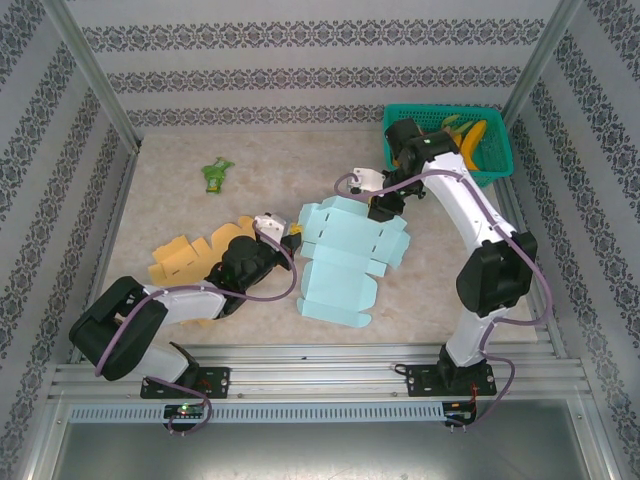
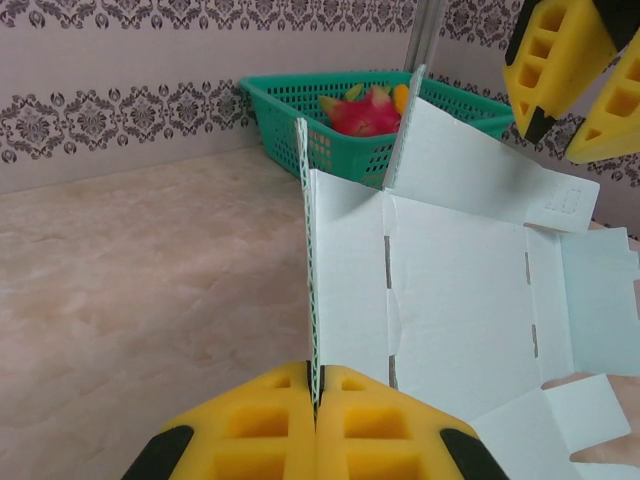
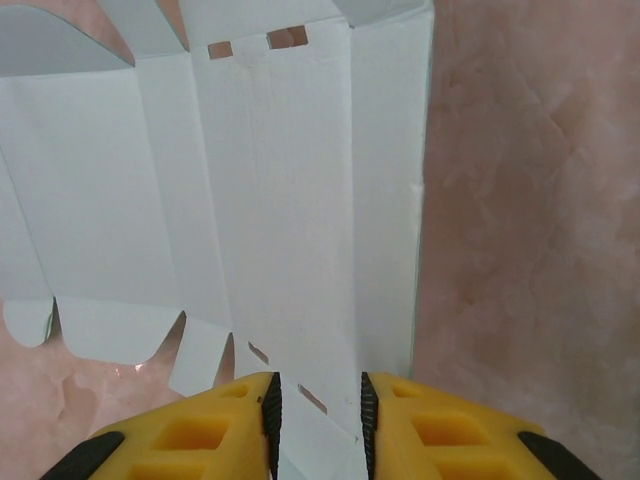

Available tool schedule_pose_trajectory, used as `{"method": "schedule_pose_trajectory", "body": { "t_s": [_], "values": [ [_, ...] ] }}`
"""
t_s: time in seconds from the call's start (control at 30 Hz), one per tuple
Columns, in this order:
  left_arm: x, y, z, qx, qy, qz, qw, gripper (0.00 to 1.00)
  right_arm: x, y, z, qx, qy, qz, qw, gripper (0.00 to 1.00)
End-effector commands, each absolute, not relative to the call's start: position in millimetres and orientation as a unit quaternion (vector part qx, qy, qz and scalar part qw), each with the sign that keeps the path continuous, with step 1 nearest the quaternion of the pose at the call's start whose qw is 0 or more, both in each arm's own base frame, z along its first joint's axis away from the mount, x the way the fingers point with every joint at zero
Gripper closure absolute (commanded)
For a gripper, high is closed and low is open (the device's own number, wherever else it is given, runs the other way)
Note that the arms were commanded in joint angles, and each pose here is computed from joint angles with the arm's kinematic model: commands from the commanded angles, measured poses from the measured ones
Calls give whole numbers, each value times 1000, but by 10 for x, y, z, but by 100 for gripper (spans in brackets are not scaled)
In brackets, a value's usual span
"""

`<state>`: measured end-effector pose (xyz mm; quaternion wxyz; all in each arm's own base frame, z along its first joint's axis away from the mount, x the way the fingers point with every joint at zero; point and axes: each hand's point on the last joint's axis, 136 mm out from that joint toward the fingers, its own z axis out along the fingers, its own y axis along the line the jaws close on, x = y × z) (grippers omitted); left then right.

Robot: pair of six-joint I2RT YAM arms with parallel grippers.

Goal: Fold the paper box

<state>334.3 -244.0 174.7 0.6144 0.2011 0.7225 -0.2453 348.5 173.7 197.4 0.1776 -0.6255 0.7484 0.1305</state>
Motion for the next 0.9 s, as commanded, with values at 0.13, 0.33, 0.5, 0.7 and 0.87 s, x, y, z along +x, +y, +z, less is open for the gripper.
{"method": "schedule_pose_trajectory", "body": {
  "t_s": [0.13,0.33,0.5,0.7,0.87],
  "values": [
    [3240,-2503,2013,215,681,-266,648,100,3426,1729,1771,-619,753,159,158,72],
    [3209,-2529,2017,224,676,-271,648,100,3425,1632,1696,-608,759,173,155,75],
    [3205,-2518,2041,221,673,-271,652,100,3388,1587,1641,-601,762,189,148,77],
    [3154,-2528,2078,225,666,-278,655,100,3376,1595,1568,-602,760,198,144,77],
    [3126,-2537,2095,228,663,-280,656,100,3372,1625,1572,-609,751,205,149,80]
  ]
}}
